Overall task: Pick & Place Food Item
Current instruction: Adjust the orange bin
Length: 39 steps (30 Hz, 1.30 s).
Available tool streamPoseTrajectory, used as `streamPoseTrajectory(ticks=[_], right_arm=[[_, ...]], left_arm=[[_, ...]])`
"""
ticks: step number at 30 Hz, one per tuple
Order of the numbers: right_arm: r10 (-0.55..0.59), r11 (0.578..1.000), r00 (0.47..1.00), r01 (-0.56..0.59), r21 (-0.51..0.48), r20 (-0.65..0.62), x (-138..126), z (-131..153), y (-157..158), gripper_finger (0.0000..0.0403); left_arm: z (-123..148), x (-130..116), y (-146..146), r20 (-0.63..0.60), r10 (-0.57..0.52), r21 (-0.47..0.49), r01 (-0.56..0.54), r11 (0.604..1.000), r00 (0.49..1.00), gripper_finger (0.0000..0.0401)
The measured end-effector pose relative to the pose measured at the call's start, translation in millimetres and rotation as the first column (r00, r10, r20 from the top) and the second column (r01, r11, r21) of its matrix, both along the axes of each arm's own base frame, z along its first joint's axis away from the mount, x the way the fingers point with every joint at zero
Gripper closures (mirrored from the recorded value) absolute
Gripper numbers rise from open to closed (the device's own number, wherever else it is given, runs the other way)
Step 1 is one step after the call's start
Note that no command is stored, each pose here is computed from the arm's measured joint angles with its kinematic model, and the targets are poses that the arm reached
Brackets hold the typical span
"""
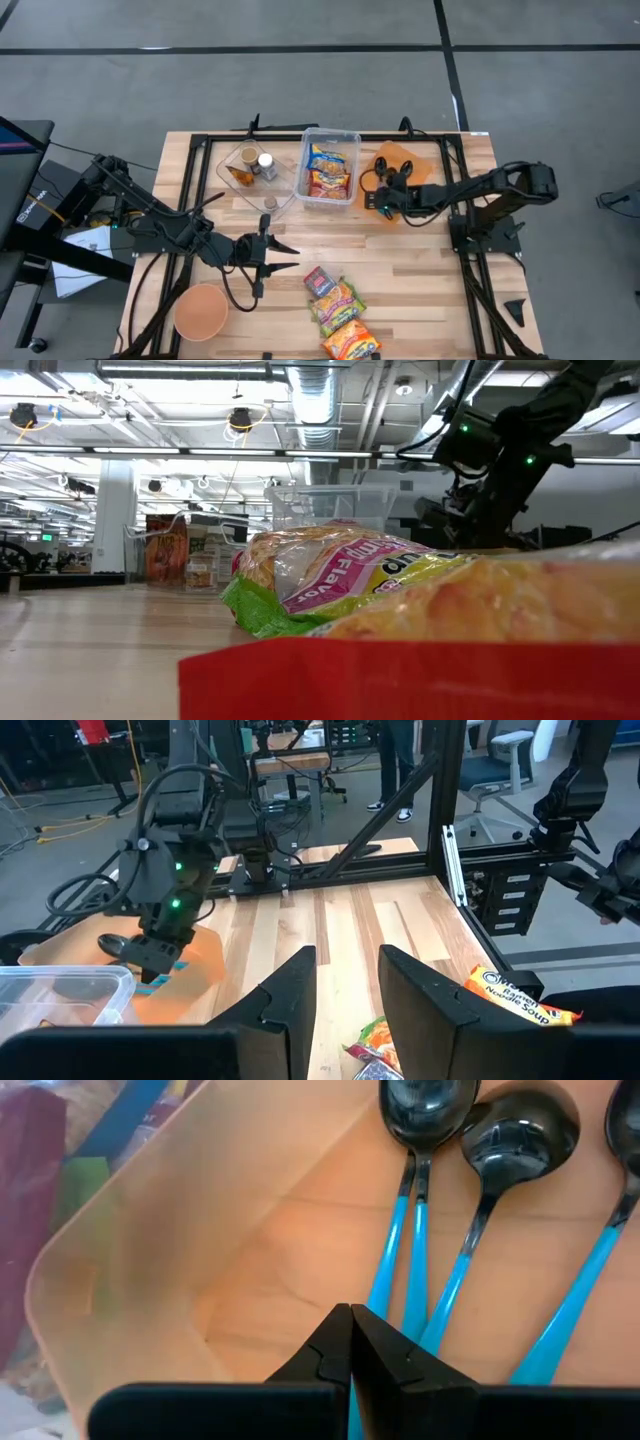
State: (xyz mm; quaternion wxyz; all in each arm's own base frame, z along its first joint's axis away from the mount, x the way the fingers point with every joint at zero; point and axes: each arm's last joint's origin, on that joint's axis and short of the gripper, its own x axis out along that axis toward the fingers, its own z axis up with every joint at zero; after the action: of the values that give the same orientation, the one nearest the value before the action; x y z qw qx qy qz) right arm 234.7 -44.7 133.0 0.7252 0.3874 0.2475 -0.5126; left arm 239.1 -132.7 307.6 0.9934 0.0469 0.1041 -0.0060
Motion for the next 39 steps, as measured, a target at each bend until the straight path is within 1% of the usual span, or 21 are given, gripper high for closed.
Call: streamPoseTrajectory(ticks=[5,9,11,24,33,39], right_arm=[[0.006,1.000,1.000,-0.006,0.016,-0.020,-3.0,1.3,7.4,0.0403],[-0.004,0.999,0.999,0.006,0.046,-0.051,-7.7,-2.2,21.1,0.0403],[-0.016,0.999,0.998,0.018,0.040,-0.054,-9.3,-3.2,28.9,0.0403],[-0.053,0.998,0.997,0.054,-0.021,0.056,-18.3,2.4,70.7,0.0403],[-0.087,0.995,0.992,0.091,-0.037,0.090,-17.2,3.2,68.6,0.0403],[-0.080,0.995,0.987,0.088,-0.053,0.142,-10.0,6.2,63.9,0.0403]], left_arm=[[-0.1,0.0,0.1,-0.001,0.000,0.000,0.000,1.000,1.000,0.0298],[-0.1,0.0,0.0,-0.001,0.000,0.000,0.000,1.000,1.000,0.0298],[0.0,0.0,0.1,0.000,0.000,0.000,0.000,1.000,1.000,0.0298],[-0.1,0.0,0.0,-0.001,0.001,-0.007,-0.001,1.000,1.000,0.0298],[0.0,0.0,0.0,0.000,0.002,-0.008,-0.002,1.000,1.000,0.0298],[0.0,0.0,0.0,0.000,0.002,-0.008,-0.002,1.000,1.000,0.0298]])
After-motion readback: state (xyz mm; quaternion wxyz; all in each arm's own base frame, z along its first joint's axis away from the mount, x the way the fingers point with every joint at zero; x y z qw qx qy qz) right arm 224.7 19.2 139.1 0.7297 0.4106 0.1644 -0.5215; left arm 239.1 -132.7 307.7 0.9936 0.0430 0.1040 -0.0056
